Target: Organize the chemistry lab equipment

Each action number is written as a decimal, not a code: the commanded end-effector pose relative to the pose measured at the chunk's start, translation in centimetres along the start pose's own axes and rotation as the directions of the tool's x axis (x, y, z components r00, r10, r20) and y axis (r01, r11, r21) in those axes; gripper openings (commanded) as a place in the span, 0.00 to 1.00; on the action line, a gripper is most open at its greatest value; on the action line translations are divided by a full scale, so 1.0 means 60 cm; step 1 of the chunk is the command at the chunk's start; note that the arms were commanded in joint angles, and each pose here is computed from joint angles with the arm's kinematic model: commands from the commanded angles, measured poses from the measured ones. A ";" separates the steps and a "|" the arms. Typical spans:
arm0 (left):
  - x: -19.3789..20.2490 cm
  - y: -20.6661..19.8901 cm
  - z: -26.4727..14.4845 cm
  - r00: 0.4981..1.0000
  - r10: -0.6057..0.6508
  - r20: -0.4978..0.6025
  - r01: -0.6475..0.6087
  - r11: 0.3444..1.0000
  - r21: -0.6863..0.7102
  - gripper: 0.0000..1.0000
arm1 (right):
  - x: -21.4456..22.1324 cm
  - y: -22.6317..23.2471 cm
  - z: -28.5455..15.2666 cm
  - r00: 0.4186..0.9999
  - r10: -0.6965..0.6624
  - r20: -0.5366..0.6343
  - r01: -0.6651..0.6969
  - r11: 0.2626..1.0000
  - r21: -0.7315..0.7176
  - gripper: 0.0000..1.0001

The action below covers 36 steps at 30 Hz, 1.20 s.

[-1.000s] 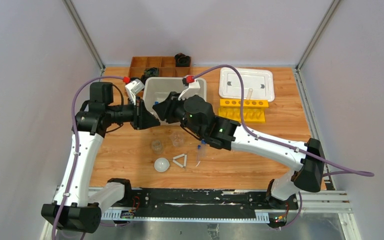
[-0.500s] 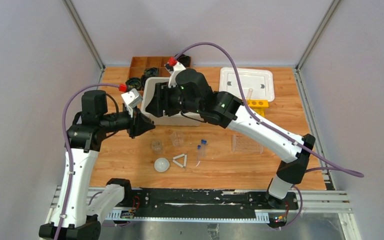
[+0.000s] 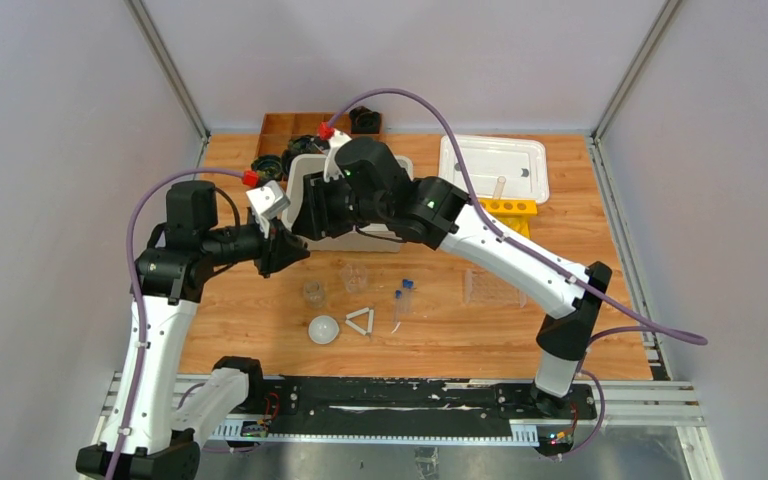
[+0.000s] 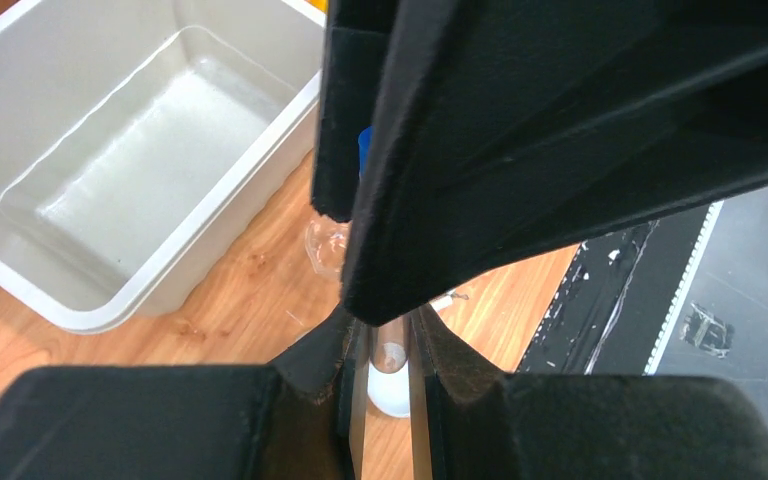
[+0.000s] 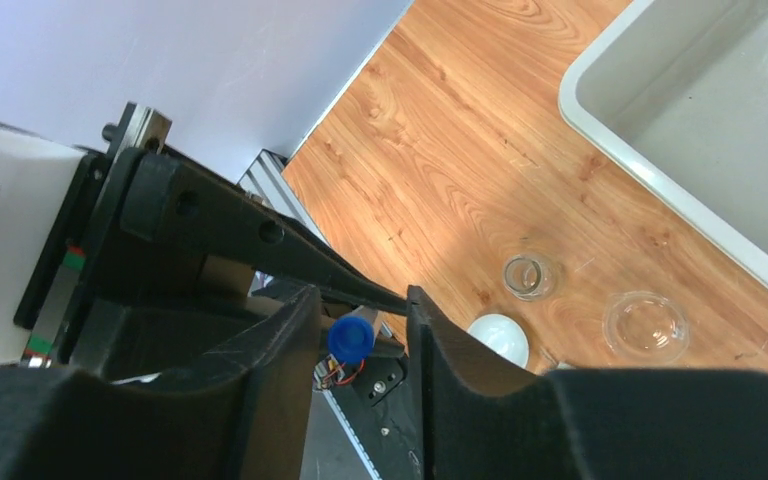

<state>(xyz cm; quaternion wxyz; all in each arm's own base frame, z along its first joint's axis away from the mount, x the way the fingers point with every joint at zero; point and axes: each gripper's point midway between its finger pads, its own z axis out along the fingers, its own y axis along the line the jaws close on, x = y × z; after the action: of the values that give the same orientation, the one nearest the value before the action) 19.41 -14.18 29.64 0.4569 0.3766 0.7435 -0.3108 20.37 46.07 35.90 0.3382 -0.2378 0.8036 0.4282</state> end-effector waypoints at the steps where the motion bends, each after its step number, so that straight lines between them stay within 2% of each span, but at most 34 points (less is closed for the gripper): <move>1: -0.003 -0.006 -0.005 0.999 0.040 0.008 -0.040 0.999 -0.004 0.08 | -0.001 0.002 0.002 0.999 -0.038 -0.026 0.037 0.999 -0.010 0.34; 6: 0.009 0.006 -0.003 0.999 0.031 -0.018 -0.032 0.999 -0.039 0.08 | 0.014 -0.012 -0.008 0.997 -0.050 -0.056 0.050 0.999 0.013 0.11; 7: 0.010 0.009 -0.004 0.999 0.027 -0.022 -0.028 0.998 -0.048 0.13 | 0.016 -0.016 -0.014 0.997 -0.054 -0.059 0.055 0.998 0.024 0.06; 8: 0.011 0.011 -0.004 1.000 0.018 -0.025 -0.019 0.998 -0.056 0.31 | 0.018 -0.021 -0.020 0.996 -0.060 -0.063 0.062 0.998 0.034 0.01; 12: 0.010 0.015 -0.005 0.999 -0.016 -0.029 0.013 0.997 -0.075 0.97 | 0.022 -0.070 -0.058 0.995 -0.086 -0.059 0.094 0.986 0.140 0.00; 13: 0.010 0.016 -0.005 0.999 -0.024 -0.031 0.021 0.997 -0.079 0.99 | 0.024 -0.093 -0.072 0.994 -0.098 -0.057 0.107 0.977 0.183 0.00; 16: 0.010 0.021 -0.006 0.998 -0.055 -0.034 0.051 0.993 -0.104 1.00 | 0.028 -0.192 -0.125 0.993 -0.115 -0.033 0.119 0.912 0.394 0.00; 19: 0.011 0.029 -0.007 0.995 -0.090 -0.040 0.084 0.987 -0.136 1.00 | 0.042 -0.310 -0.195 0.988 -0.151 -0.013 0.124 0.754 0.645 0.00; 23: 0.017 0.035 -0.007 0.993 -0.111 -0.049 0.102 0.982 -0.160 1.00 | 0.100 -0.433 -0.259 0.994 -0.105 -0.017 0.075 0.586 0.807 0.00; 26: 0.021 0.038 -0.006 0.992 -0.117 -0.056 0.106 0.980 -0.166 1.00 | 0.149 -0.496 -0.277 0.999 -0.034 0.018 0.004 0.540 0.842 0.00; 33: 0.025 0.042 -0.003 0.989 -0.130 -0.064 0.117 0.978 -0.171 1.00 | 0.194 -0.566 -0.279 0.990 -0.051 0.132 -0.088 0.507 0.858 0.00; 36: 0.024 0.043 -0.004 0.990 -0.129 -0.063 0.116 0.978 -0.176 1.00 | 0.214 -0.594 -0.275 0.990 -0.029 0.139 -0.108 0.482 0.869 0.00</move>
<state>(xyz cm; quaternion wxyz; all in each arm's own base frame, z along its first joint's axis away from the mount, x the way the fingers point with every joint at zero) 20.86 -12.32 27.79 0.4338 0.3035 0.8064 -0.2635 27.66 12.75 13.23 0.4000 -0.0354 0.9154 -0.0288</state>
